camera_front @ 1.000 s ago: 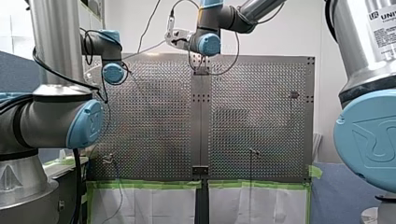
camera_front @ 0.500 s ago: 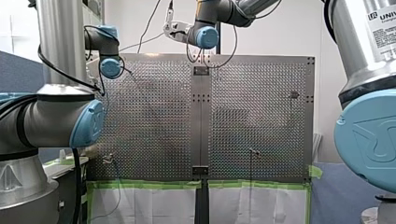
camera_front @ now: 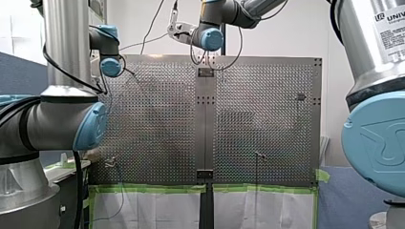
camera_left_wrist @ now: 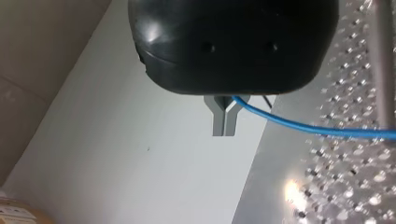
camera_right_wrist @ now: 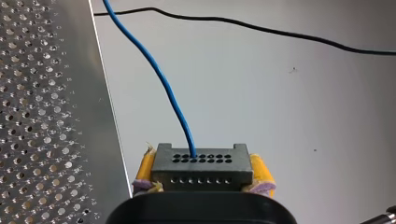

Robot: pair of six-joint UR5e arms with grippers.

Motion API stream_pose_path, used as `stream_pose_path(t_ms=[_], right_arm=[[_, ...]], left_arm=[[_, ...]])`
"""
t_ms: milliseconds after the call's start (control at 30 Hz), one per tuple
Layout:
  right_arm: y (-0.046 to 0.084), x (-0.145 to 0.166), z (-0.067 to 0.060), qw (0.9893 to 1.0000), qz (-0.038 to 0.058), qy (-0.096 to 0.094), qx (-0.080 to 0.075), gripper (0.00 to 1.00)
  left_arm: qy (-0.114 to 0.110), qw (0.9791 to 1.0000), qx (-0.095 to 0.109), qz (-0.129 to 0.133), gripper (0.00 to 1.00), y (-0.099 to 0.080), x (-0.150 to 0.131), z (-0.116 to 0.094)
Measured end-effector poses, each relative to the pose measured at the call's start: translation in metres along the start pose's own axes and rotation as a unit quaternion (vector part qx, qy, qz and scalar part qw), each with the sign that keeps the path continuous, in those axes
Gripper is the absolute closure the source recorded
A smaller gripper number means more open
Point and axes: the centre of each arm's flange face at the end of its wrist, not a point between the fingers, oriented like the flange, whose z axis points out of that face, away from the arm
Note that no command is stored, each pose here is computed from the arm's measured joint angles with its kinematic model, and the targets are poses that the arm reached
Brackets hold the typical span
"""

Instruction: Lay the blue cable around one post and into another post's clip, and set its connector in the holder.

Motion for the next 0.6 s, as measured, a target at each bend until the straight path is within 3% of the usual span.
stream_pose_path(t_ms=[333,600], right_arm=[[0.002,-0.016,0.015,1.0000,0.0025,-0.006,0.001,1.00],[0.004,-0.023,0.031,1.0000,0.0040,-0.004,0.001,1.00]], left_arm=[[0.017,0.9998,0.000,-0.004,1.00,0.020,0.018,0.021],[0.010,0.9998,0.011,-0.011,1.00,0.031,0.017,0.037]])
